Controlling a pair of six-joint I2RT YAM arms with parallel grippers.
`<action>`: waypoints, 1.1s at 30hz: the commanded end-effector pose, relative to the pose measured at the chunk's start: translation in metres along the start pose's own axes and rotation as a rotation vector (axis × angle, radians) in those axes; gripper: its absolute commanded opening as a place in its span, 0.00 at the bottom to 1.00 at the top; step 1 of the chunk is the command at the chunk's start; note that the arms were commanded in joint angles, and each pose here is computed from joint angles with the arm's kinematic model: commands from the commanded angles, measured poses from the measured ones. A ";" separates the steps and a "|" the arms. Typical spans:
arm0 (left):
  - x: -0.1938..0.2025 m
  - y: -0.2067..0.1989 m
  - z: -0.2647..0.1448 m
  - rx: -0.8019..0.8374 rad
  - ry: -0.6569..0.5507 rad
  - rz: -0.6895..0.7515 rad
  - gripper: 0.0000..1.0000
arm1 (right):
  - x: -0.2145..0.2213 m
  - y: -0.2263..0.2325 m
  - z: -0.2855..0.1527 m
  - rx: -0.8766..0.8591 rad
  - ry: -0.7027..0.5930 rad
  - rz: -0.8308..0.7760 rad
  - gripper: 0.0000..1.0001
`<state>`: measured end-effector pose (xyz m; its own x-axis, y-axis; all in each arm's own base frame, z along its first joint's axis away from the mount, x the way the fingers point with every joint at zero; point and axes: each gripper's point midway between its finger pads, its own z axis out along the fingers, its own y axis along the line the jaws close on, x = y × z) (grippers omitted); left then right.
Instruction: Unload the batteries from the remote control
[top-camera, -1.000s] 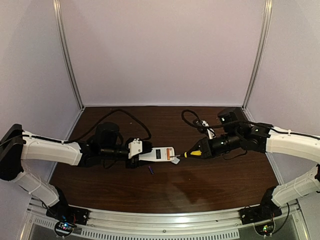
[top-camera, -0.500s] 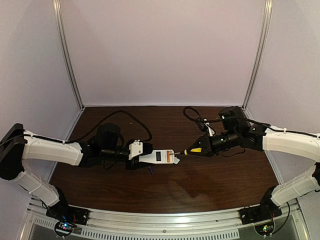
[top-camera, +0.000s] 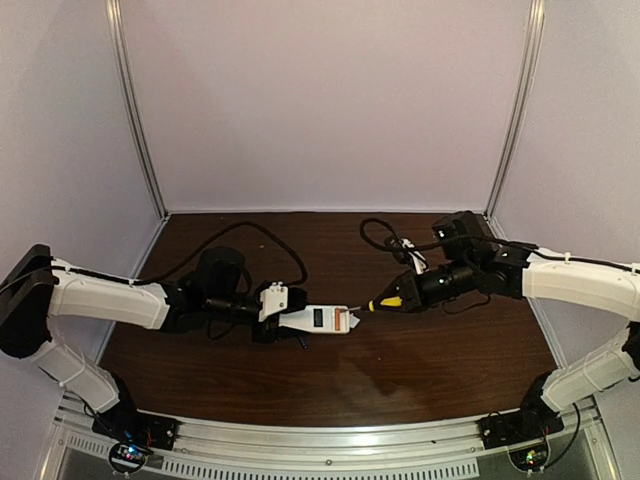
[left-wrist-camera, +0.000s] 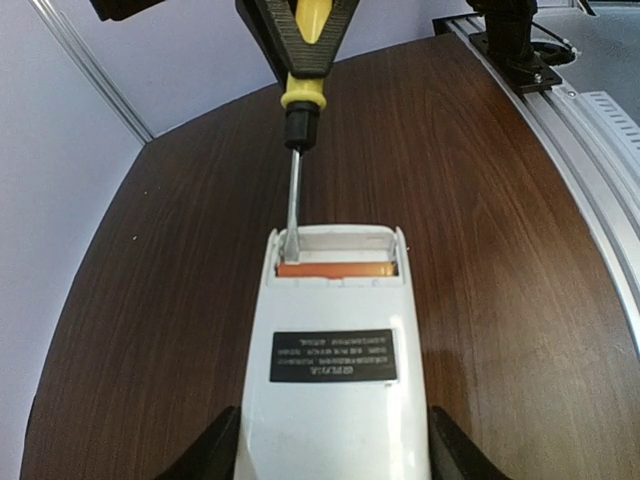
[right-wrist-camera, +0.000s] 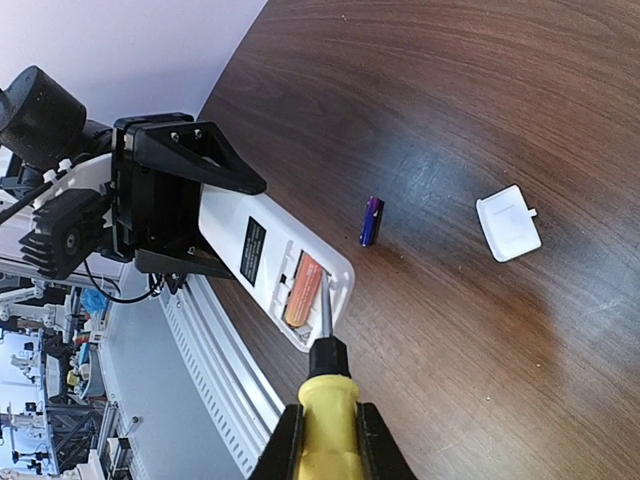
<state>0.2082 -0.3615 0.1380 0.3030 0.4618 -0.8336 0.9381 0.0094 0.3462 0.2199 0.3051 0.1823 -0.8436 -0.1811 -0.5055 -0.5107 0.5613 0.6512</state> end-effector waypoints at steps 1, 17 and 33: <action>-0.044 -0.002 -0.001 0.060 -0.158 0.056 0.00 | -0.007 -0.013 0.003 0.108 -0.005 -0.062 0.00; -0.039 -0.001 0.001 0.049 -0.142 0.062 0.00 | 0.001 -0.022 0.019 0.062 -0.035 0.088 0.00; -0.035 0.000 0.002 0.041 -0.126 0.059 0.00 | 0.007 -0.021 0.024 -0.076 -0.049 0.306 0.00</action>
<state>0.2042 -0.3580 0.1243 0.2679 0.4922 -0.8282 0.9533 -0.0110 0.3019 0.2195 0.3131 0.1523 -0.9463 -0.0269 -0.3221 -0.2860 0.5338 0.7957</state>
